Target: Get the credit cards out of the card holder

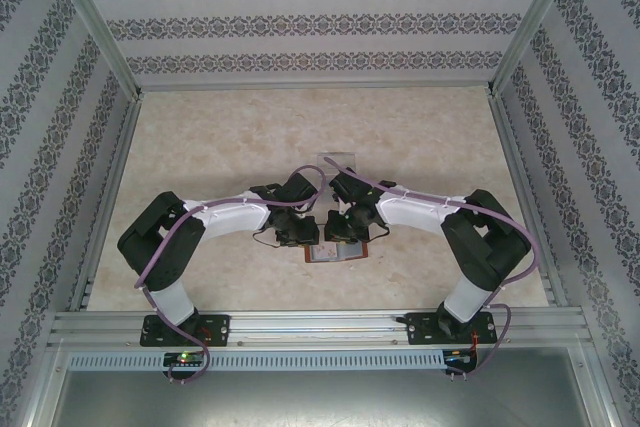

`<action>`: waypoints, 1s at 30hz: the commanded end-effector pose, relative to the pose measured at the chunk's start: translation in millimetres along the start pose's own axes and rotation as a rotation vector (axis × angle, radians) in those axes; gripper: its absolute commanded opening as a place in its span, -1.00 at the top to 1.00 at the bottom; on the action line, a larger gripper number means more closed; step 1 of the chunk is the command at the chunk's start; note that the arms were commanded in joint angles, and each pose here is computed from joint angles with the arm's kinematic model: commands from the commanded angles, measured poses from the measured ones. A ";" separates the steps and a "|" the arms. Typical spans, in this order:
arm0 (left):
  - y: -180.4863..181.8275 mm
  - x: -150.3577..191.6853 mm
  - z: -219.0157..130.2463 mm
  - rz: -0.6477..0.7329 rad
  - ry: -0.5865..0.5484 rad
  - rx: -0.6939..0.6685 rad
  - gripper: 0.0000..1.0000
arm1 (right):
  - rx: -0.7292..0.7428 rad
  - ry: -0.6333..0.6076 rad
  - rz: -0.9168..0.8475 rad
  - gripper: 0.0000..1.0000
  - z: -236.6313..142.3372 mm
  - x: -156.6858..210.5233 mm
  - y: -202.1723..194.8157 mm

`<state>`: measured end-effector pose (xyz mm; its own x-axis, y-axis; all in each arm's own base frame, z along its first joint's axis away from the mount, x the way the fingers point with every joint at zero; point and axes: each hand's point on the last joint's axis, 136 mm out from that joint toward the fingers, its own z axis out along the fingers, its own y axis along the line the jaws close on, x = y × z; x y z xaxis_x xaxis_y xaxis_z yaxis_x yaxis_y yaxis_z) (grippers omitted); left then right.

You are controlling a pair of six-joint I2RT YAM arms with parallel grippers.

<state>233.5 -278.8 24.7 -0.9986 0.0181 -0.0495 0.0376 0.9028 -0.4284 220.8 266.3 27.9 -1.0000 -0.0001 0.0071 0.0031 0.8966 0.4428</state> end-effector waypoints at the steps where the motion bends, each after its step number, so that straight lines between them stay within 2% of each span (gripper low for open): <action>1: 6.0 11.5 8.7 0.014 0.033 -0.022 0.56 | 0.052 0.005 0.019 0.47 0.0 0.5 -12.3; 8: 6.8 12.1 8.7 0.015 0.035 -0.024 0.56 | 0.063 -0.013 0.009 0.31 -8.0 -2.3 -10.6; 30: -1.4 6.4 1.8 0.026 0.027 -0.016 0.57 | -0.017 -0.058 0.006 0.24 -31.2 -4.6 2.5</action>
<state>233.5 -278.8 24.7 -0.9984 0.0219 -0.0513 0.0418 0.9027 -0.4282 225.7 260.3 51.6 -0.9992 0.0160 -0.0360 -0.0020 0.8920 0.4520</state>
